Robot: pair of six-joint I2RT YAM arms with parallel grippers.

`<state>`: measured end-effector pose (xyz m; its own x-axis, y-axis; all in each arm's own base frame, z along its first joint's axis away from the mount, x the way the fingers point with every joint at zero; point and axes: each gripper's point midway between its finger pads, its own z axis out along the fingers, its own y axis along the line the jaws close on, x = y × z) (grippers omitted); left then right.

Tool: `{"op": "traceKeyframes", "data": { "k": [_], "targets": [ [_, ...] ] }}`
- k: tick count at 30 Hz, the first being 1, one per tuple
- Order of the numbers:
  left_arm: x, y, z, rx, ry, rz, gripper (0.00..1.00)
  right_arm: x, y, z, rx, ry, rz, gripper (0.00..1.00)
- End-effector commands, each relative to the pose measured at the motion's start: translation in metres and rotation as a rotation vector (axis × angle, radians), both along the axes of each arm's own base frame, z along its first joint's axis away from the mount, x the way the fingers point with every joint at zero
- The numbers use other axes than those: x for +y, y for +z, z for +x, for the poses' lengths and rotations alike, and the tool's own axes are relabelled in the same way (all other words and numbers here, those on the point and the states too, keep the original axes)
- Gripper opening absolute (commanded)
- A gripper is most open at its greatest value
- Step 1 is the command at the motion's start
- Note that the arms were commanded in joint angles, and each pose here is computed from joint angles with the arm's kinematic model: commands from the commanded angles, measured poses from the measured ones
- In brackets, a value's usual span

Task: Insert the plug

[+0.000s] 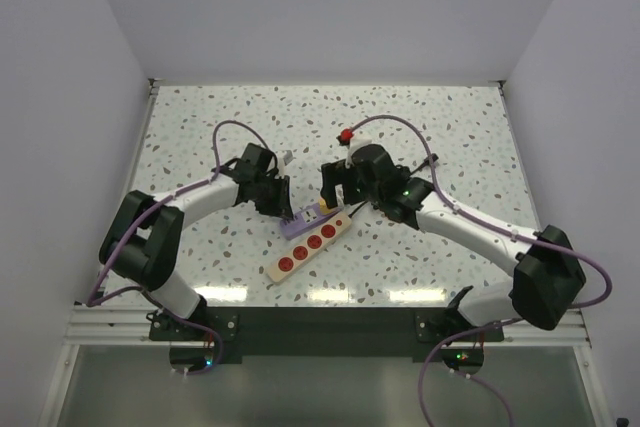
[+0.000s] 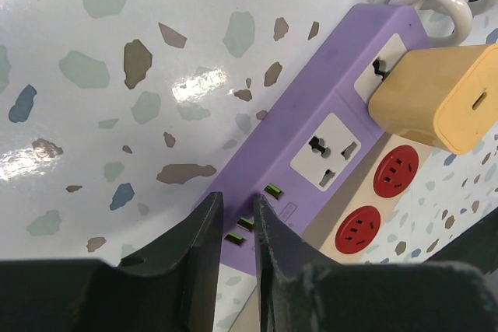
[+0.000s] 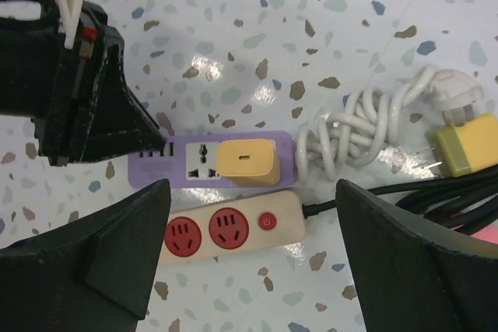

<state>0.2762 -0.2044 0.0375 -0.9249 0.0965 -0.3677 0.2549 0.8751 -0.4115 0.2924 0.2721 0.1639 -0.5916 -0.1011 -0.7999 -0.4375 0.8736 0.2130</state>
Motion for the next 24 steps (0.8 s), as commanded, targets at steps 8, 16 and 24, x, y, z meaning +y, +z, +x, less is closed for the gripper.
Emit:
{"op": "traceKeyframes", "data": {
  "k": [8,16,24],
  "targets": [
    [0.016,-0.013,-0.011,0.006,-0.005,0.074,0.26,0.032,-0.033,-0.005,0.141,0.117,-0.120,0.88],
    [0.017,-0.014,-0.012,0.004,-0.004,0.080,0.26,0.033,-0.045,-0.002,0.148,0.106,-0.160,0.88],
    [0.018,-0.015,-0.014,0.008,-0.006,0.078,0.26,0.035,-0.063,0.004,0.157,0.117,-0.210,0.85]
  ]
}}
